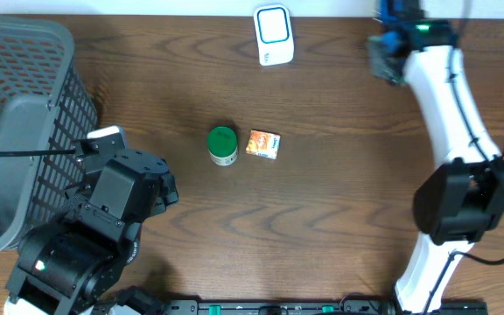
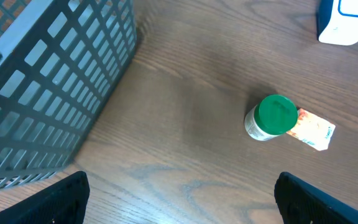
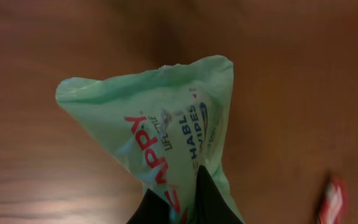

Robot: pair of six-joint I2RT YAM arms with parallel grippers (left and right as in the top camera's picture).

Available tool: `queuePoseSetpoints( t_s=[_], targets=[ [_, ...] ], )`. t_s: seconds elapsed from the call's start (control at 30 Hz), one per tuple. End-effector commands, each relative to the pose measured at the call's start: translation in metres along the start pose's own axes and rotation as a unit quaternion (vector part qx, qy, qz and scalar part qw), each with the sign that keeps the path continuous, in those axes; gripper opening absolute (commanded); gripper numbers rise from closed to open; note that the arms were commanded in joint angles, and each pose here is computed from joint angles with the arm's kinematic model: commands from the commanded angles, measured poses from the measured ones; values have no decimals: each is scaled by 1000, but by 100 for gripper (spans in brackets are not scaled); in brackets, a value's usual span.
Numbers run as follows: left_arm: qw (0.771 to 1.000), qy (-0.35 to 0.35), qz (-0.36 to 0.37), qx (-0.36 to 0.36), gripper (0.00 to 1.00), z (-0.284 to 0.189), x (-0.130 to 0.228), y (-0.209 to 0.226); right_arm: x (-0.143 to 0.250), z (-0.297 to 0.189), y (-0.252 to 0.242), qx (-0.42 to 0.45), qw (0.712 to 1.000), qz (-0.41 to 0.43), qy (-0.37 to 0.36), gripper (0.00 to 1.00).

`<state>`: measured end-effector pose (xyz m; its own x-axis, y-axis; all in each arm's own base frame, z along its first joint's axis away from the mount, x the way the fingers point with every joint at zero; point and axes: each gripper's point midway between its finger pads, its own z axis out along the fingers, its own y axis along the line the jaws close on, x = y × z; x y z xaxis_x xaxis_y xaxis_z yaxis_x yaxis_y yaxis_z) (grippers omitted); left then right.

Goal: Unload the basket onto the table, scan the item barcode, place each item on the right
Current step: 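Carry the wipes pack up past the scanner toward the table's far edge, then place the wipes pack at the right edge beside the red bar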

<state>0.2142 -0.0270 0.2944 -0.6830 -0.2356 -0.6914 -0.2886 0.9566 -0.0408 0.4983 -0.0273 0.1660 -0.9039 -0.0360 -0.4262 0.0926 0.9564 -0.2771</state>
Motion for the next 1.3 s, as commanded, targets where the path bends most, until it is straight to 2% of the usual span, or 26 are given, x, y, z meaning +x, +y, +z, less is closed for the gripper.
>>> queuePoseSetpoints(
  t_s=[0.0, 0.1, 0.13, 0.37, 0.63, 0.73, 0.8, 0.87, 0.9, 0.93, 1.13, 1.27],
  targets=[
    [1000, -6, 1, -7, 95, -1, -3, 3, 44, 40, -54, 35, 993, 88, 75, 1],
    [1000, -7, 0, -7, 95, -1, -3, 3, 84, 66, -81, 41, 983, 128, 125, 1],
    [1000, -6, 1, -7, 95, -1, -3, 3, 113, 81, -90, 32, 975, 151, 159, 1],
    [1000, -7, 0, -7, 96, -1, -3, 3, 186, 126, -104, 11, 945, 252, 207, 1],
    [1000, -6, 1, -7, 95, -1, -3, 3, 218, 148, -98, 16, 939, 275, 207, 1],
    [1000, -6, 1, -7, 95, -1, -3, 3, 217, 150, -99, 16, 939, 276, 203, 18],
    [1000, -6, 1, -7, 95, -1, -3, 3, 214, 150, -100, 16, 940, 277, 198, 37],
    [1000, -7, 0, -7, 96, -1, -3, 3, 212, 148, -101, 17, 940, 277, 198, 64],
    [1000, -7, 0, -7, 95, -1, -3, 3, 210, 146, -102, 17, 940, 277, 199, 87],
    [1000, -6, 1, -7, 96, -1, -3, 3, 209, 145, -103, 17, 940, 276, 201, 99],
    [1000, -6, 1, -7, 95, -1, -3, 3, 185, 119, -116, 20, 937, 278, 210, 99],
    [1000, -6, 1, -7, 95, -1, -3, 3, 152, 89, -127, 23, 934, 297, 196, 99]
  ],
)
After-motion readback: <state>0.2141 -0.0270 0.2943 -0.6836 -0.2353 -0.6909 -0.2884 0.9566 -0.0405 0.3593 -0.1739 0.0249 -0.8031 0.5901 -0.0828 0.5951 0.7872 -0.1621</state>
